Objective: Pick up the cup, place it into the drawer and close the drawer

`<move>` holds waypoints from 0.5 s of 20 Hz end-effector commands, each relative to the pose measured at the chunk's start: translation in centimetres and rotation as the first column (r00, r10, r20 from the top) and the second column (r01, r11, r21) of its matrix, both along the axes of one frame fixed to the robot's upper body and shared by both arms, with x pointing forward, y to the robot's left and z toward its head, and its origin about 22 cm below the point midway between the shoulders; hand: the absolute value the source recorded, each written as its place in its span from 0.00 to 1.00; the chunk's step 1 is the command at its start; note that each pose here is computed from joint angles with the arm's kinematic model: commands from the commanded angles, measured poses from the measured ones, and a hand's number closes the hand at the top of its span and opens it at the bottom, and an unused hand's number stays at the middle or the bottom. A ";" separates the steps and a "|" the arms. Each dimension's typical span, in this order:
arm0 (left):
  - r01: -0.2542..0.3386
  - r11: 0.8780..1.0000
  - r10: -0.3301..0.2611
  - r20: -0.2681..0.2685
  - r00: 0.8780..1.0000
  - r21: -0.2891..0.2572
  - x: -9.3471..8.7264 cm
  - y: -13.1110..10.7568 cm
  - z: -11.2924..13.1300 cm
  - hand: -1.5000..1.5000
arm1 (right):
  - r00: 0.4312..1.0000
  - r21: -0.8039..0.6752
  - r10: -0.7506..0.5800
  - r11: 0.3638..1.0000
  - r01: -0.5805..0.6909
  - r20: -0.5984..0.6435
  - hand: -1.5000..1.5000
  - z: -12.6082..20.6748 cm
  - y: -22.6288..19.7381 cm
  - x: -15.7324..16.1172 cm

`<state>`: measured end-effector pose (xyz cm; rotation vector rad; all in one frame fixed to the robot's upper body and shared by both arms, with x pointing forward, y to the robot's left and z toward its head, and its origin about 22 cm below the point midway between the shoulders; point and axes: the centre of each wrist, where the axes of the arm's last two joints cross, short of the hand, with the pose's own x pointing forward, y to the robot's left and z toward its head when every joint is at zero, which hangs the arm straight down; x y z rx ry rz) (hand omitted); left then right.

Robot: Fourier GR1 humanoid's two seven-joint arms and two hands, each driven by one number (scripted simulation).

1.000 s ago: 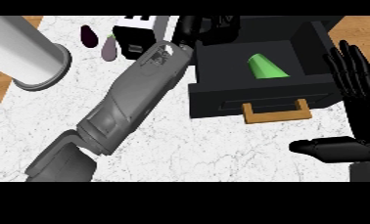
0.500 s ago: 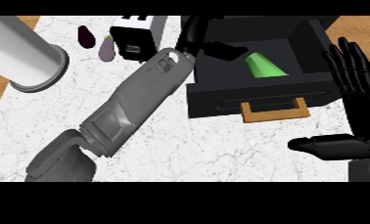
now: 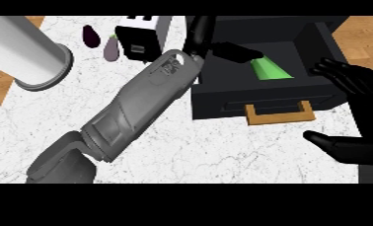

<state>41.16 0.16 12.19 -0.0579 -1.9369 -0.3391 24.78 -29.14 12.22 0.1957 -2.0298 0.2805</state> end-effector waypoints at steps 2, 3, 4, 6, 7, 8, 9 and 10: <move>0.018 0.997 -0.016 0.035 0.999 -0.071 -0.3 -0.5 0.8 0.00 | 0.999 -0.100 0.052 0.994 -0.052 0.000 1.00 1.9 -1.5 -1.1; 0.016 0.995 -0.015 0.010 1.000 -0.101 0.4 0.1 1.2 0.00 | 0.999 -0.130 0.042 0.991 -0.040 0.011 1.00 1.2 0.3 -1.3; 0.009 0.995 -0.006 0.029 1.000 -0.097 -0.2 -0.7 2.0 0.00 | 0.998 -0.223 0.055 0.974 -0.048 0.027 1.00 2.3 -1.1 -2.3; -0.013 0.992 0.012 -0.010 1.000 -0.123 -0.2 -0.6 2.1 0.00 | 0.997 -0.287 0.075 0.955 -0.080 -0.027 1.00 1.0 -1.4 -2.3; -0.013 0.992 0.012 -0.009 1.000 -0.125 0.6 1.3 2.2 0.00 | 0.997 -0.271 0.079 0.959 -0.083 -0.025 1.00 0.2 -0.4 -3.5; -0.015 0.991 0.013 -0.015 1.000 -0.130 0.4 1.0 2.5 0.00 | 0.999 -0.301 0.051 0.952 -0.053 -0.015 1.00 1.1 0.1 -3.0; -0.006 0.987 0.003 -0.015 1.000 -0.163 0.8 2.8 3.0 0.00 | 0.998 -0.334 0.042 0.941 -0.054 -0.042 1.00 1.4 -1.0 -2.9; -0.020 0.987 0.018 -0.011 1.000 -0.160 1.2 3.6 3.9 0.00 | 0.999 -0.353 0.028 0.935 -0.033 -0.020 1.00 2.5 0.7 -3.2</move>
